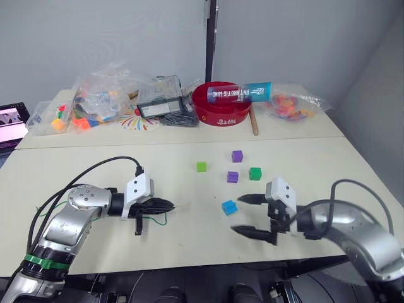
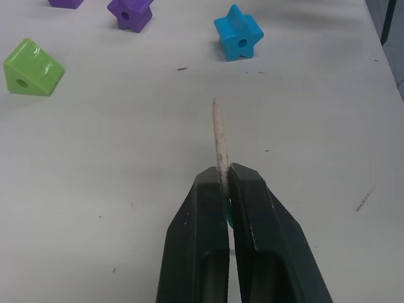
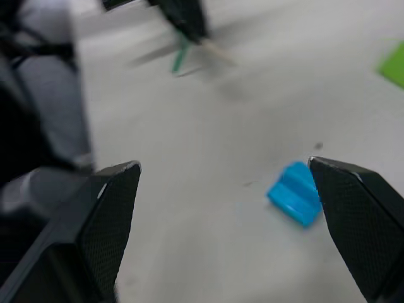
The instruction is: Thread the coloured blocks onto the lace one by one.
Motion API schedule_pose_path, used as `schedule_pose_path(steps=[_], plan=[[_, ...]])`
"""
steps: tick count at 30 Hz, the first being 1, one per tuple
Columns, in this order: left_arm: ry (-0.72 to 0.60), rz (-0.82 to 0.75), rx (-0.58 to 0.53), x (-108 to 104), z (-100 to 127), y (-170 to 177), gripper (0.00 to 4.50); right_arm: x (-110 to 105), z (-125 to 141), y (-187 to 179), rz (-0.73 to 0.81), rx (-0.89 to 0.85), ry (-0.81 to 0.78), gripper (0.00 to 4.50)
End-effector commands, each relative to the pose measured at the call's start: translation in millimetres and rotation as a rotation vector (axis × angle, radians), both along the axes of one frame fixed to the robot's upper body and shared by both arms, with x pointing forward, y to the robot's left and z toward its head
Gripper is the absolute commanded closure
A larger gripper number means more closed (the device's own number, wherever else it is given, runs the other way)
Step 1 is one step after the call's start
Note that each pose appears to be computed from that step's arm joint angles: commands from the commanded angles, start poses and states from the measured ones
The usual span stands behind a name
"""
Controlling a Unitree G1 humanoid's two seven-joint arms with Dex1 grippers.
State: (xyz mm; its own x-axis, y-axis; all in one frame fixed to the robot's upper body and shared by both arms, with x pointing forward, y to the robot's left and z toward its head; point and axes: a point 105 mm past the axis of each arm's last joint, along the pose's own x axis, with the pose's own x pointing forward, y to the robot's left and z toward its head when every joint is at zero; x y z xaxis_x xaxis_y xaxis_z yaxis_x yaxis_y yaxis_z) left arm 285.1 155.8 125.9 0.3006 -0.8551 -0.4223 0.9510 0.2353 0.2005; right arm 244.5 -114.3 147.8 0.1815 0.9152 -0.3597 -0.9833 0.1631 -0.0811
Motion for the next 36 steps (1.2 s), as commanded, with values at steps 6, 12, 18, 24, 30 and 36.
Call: schedule_pose_path(steps=[6, 12, 18, 24, 30, 36], plan=[[-0.041, -0.024, -0.025, -10.7, 16.0, -6.0, 4.5, 59.3, -22.4, -2.6, 0.316, -0.244, -0.199, 0.01], [-0.036, -0.036, -0.012, -21.4, 14.7, -6.7, 4.5, 80.2, -34.7, 2.5, 0.37, -0.271, -0.242, 0.01], [-0.039, -0.027, -0.017, -23.9, 16.8, -5.8, 4.5, 87.7, -42.1, 6.5, 0.385, -0.259, -0.241, 0.53], [-0.042, -0.023, -0.016, -23.0, 17.6, -5.7, 4.5, 86.1, -44.0, 7.0, 0.396, -0.237, -0.23, 2.49], [-0.048, -0.04, -0.013, -23.1, 18.7, -8.1, 4.5, 78.8, -34.7, 16.2, 0.345, -0.172, -0.204, 3.16], [-0.061, -0.076, 0.004, -21.9, 16.0, -15.4, 4.5, 56.7, -39.9, 31.9, 0.242, -0.199, -0.125, 3.16]])
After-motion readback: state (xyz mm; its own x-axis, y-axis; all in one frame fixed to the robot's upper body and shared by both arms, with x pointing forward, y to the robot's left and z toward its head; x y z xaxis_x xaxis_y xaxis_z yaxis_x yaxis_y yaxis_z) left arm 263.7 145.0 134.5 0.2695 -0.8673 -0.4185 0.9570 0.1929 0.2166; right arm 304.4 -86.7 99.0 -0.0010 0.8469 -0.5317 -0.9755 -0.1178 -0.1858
